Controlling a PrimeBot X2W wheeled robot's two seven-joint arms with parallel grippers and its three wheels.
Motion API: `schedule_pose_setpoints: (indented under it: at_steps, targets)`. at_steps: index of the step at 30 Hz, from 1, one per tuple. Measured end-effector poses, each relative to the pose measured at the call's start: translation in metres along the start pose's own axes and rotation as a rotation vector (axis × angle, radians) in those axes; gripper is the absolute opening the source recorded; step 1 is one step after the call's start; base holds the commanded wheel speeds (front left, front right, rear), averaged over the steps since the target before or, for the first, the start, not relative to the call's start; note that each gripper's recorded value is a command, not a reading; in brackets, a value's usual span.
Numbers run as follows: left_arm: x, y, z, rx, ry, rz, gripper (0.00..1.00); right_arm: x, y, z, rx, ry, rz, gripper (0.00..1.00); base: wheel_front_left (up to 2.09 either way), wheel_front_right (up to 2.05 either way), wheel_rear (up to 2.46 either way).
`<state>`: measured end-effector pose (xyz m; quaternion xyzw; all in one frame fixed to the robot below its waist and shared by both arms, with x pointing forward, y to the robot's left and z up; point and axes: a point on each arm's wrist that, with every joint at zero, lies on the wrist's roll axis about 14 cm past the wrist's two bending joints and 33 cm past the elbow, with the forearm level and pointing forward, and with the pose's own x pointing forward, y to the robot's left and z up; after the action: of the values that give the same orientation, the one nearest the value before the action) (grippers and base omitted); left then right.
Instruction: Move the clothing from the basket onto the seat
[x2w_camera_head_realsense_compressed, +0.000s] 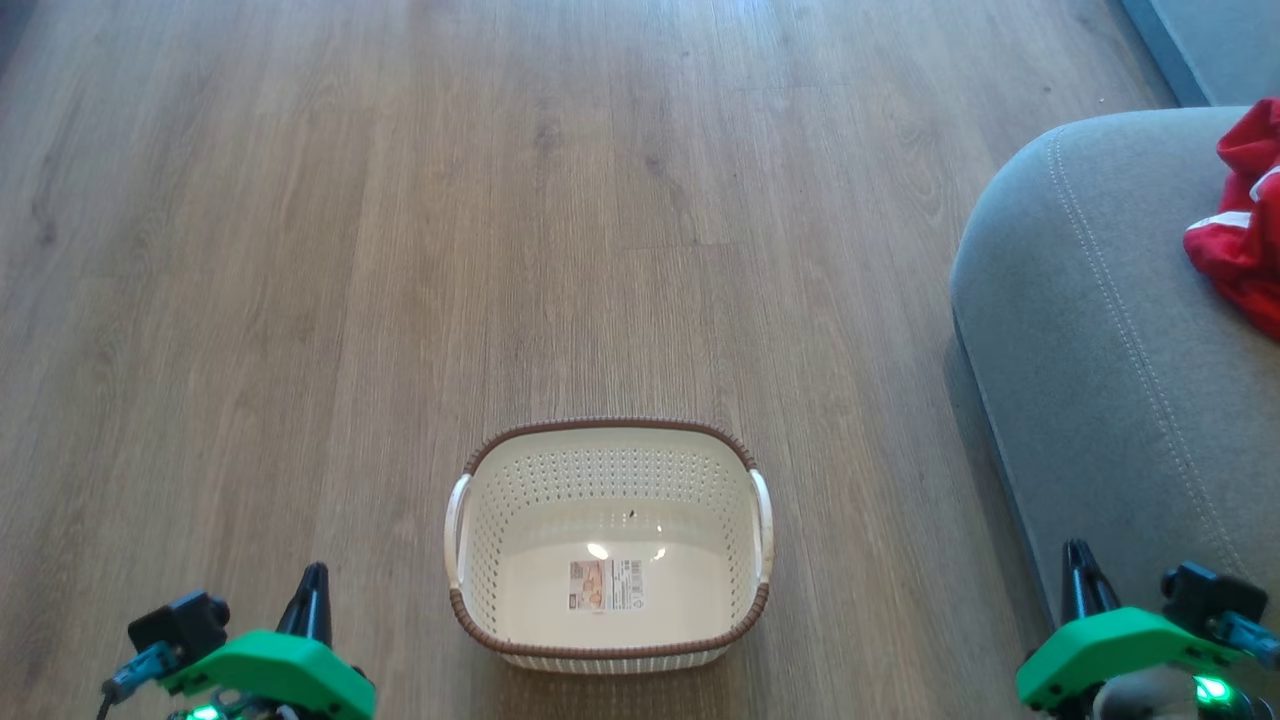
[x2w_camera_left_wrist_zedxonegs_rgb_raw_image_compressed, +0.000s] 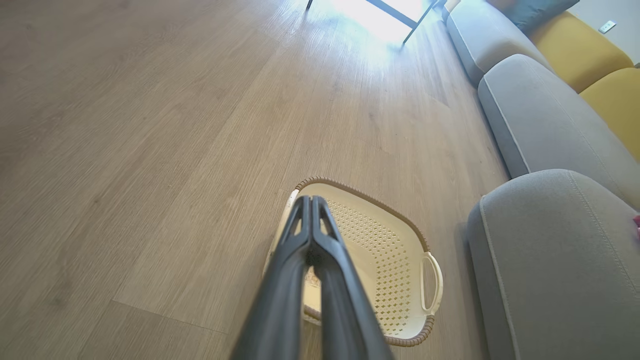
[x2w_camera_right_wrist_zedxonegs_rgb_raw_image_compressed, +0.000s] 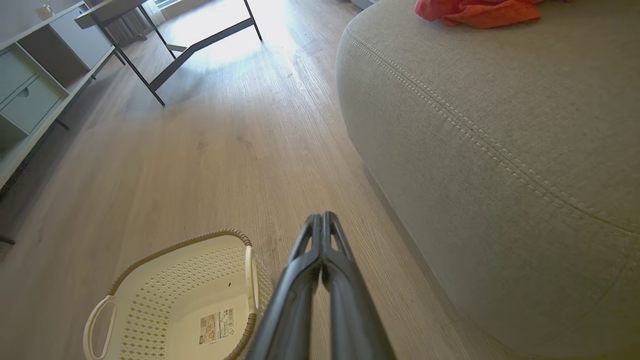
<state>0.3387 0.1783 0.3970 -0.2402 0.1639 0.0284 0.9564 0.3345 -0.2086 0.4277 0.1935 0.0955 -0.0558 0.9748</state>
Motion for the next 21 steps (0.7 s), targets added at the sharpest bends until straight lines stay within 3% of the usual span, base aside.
schedule_pose_setpoints:
  at_steps: [21]
  targets:
    - [0.005,-0.006,0.014,-0.243,-0.021,-0.007,0.0,0.004,-0.001,0.005,0.259,0.001,-0.021,0.0,0.0,0.0,0.0]
